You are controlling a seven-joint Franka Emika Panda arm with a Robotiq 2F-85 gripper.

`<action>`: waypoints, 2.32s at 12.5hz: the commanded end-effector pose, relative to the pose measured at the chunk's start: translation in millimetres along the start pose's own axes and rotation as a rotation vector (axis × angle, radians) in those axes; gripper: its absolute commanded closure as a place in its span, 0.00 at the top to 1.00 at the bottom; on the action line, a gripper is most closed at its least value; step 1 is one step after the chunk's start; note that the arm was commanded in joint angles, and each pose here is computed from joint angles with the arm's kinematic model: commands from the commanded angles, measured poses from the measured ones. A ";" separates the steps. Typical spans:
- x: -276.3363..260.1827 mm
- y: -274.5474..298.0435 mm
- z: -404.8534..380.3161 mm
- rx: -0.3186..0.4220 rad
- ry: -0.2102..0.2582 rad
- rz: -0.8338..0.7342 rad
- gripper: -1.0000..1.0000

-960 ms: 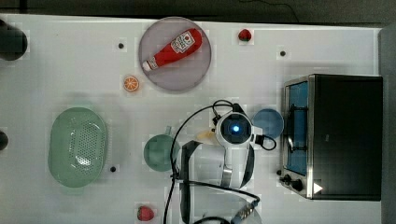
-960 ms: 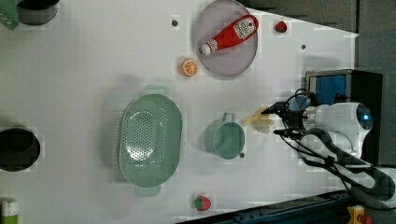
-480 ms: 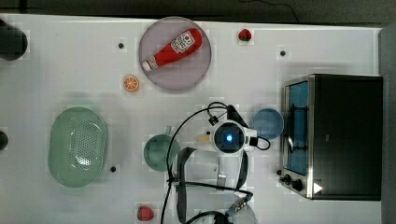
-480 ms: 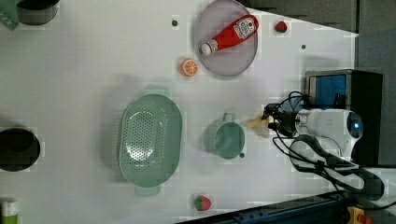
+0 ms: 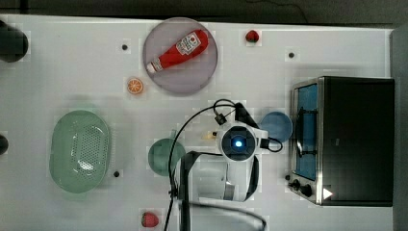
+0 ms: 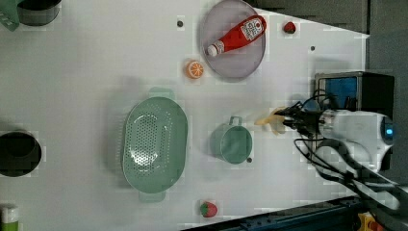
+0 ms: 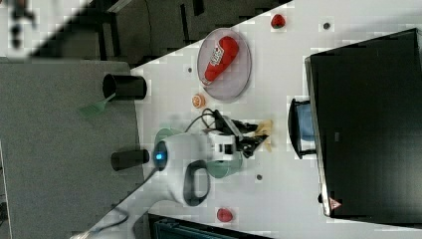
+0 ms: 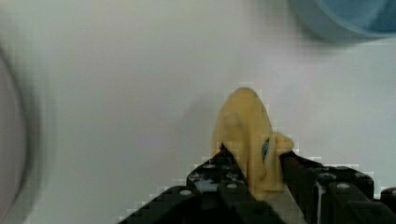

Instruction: Pick Banana and place it in strainer.

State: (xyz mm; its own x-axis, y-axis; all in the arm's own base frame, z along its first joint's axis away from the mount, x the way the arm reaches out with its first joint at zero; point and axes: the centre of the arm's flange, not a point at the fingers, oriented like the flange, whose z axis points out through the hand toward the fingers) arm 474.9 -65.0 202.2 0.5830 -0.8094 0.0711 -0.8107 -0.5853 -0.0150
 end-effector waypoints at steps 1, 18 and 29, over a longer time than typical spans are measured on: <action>28.6 -25.8 -122.4 0.081 0.053 -0.002 0.33; -301.9 -168.9 -328.6 -0.063 -0.037 -0.015 0.33; -410.5 -221.4 -144.9 0.003 -0.163 0.414 0.59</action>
State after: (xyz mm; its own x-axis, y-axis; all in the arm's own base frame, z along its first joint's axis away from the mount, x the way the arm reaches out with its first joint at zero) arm 379.8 424.7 304.7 0.3626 -0.9276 -0.0894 -0.9287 -0.3677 0.0476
